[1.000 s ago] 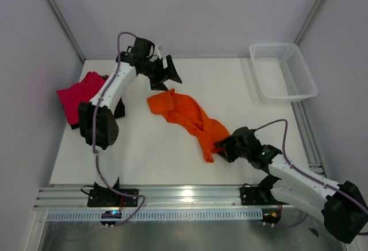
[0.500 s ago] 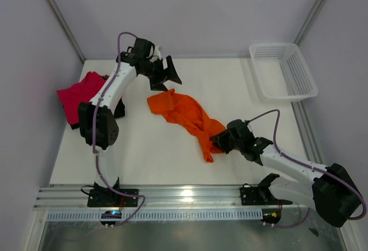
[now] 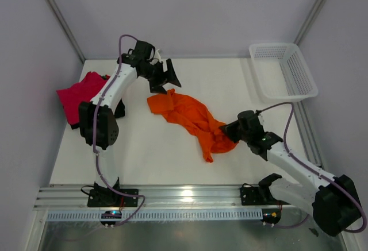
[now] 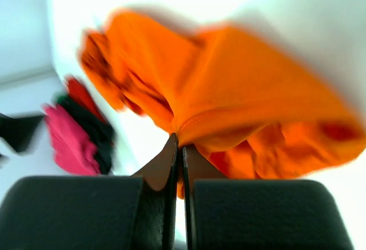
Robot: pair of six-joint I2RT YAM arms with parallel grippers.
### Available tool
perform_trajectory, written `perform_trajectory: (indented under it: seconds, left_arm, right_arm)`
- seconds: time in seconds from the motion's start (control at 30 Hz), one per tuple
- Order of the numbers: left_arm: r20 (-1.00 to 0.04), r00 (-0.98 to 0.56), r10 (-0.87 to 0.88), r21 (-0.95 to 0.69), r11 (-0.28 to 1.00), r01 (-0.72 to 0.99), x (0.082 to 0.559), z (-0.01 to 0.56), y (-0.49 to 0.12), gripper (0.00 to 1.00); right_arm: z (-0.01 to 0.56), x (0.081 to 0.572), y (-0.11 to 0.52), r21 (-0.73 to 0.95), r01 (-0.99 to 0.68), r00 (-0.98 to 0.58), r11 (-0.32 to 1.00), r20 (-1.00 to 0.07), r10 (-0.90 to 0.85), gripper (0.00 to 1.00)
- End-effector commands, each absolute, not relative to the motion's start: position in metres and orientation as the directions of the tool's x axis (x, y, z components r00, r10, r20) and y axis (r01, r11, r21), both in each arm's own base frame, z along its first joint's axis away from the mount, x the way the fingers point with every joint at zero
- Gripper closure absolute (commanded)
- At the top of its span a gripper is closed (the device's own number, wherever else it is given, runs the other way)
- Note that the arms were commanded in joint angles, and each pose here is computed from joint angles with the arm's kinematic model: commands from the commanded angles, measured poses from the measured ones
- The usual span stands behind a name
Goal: Fold and stack the t-shirts
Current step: Flatten out the tshirt
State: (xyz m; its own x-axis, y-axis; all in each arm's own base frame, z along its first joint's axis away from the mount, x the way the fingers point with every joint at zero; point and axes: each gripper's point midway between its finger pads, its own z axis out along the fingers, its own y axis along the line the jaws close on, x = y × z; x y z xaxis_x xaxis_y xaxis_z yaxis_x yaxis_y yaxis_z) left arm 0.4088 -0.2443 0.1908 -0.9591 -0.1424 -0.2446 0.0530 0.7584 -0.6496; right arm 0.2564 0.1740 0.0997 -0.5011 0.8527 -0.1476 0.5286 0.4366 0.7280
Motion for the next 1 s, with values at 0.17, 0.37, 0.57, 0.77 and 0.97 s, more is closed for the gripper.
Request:
perform_trajectory:
  seconds: [0.17,0.37,0.57,0.77,0.97]
  left_arm:
    - [-0.28,-0.95,-0.138,-0.652,0.753,0.083,0.405,0.201,-0.24,0.16]
    - [-0.287,-0.948,-0.14,-0.651,0.754,0.086,0.404,0.203,-0.239,0.16]
    - [-0.281,-0.947,-0.153,-0.673,0.735,0.08,0.408,0.204,-0.244,0.16]
    - [-0.274,-0.947,-0.169,-0.702,0.708,0.076,0.413,0.206,-0.251,0.16]
    - [-0.254,-0.947,-0.196,-0.733,0.678,0.057,0.417,0.201,-0.257,0.16]
  right_arm:
    - [0.283,0.319,0.059,0.773,0.32,-0.084,0.547,-0.552,0.83,0.97]
    - [0.414,0.315,0.031,0.732,0.191,0.111,0.654,-0.678,0.726,0.97]
    - [0.468,0.308,0.038,0.714,0.098,0.11,0.693,-0.7,0.706,0.97]
    - [0.529,0.304,0.101,0.657,-0.22,-0.073,0.721,-0.748,0.659,0.97]
    - [0.579,0.303,0.219,0.657,-0.638,-0.434,0.401,-0.738,0.517,0.97]
